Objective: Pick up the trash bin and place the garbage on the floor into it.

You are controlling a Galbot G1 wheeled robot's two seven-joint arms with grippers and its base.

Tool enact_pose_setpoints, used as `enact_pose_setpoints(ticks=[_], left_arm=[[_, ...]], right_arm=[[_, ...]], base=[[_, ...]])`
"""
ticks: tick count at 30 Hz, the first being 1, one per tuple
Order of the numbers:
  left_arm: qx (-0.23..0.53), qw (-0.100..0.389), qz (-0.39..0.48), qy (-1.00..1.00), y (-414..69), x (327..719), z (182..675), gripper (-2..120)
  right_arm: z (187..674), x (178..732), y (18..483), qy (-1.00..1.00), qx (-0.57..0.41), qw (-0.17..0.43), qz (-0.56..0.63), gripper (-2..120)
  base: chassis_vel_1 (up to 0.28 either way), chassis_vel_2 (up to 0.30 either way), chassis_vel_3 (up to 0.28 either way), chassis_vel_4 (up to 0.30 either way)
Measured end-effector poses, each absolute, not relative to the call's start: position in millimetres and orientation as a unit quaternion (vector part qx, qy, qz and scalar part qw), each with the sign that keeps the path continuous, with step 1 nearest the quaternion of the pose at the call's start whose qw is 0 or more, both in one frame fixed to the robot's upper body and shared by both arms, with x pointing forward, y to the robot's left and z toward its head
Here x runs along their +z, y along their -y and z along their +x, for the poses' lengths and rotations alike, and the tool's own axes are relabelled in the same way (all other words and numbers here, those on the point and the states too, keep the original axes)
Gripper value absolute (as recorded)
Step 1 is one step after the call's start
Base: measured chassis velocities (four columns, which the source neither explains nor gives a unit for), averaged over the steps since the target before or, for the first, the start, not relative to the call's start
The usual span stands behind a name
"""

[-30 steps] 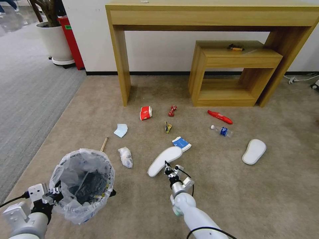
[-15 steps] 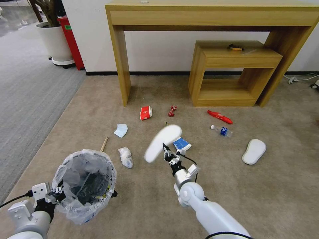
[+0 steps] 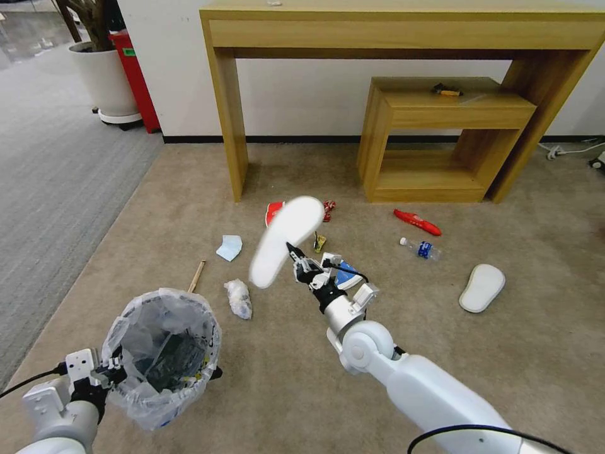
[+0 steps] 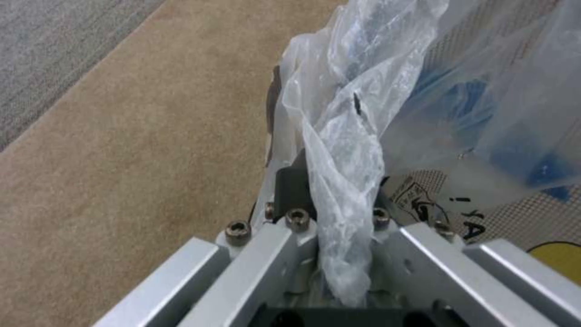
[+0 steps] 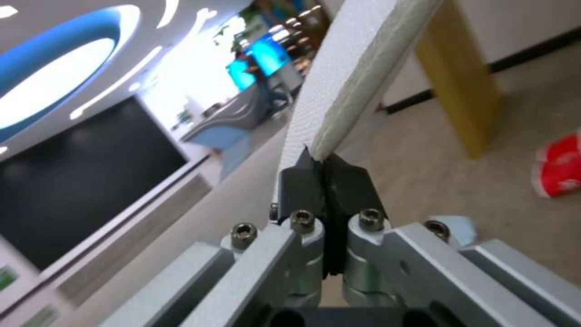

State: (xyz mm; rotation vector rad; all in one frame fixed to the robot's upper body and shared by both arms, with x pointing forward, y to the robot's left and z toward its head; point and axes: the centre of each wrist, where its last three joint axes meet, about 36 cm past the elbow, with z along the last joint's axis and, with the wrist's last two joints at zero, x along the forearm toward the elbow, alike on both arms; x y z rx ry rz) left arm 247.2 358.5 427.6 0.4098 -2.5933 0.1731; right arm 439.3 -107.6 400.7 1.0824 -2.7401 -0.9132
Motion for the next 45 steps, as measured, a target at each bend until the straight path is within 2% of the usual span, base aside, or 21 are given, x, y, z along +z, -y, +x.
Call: enact_pose_setpoints(ticks=[9,19,26,45], left_arm=[[0.064,0.255,0.151,0.953,-353.7,422.2,250.2,0],[0.067,0.254,0.153,0.953,-350.6,421.5,250.9,0],[0.073,0.247,0.148,0.955,-343.1,430.0,248.7,0],[0.075,0.237,0.142,0.958,-335.9,442.9,239.6,0]], right_arm=[[416.7,427.2,88.9,0.852,-0.284,0.048,0.437,0],[404.2,428.8,62.2,0.829,-0.273,0.068,0.484,0],[390.9,405.6,38.6,0.817,-0.252,0.104,0.508,0],[389.3,353.6,10.0,0.820,-0.197,0.131,0.521,0]], base=[[0.000,0.000,0.000,0.000],[0.000,0.000,0.000,0.000],[0.000,0.000,0.000,0.000],[0.000,0.000,0.000,0.000]])
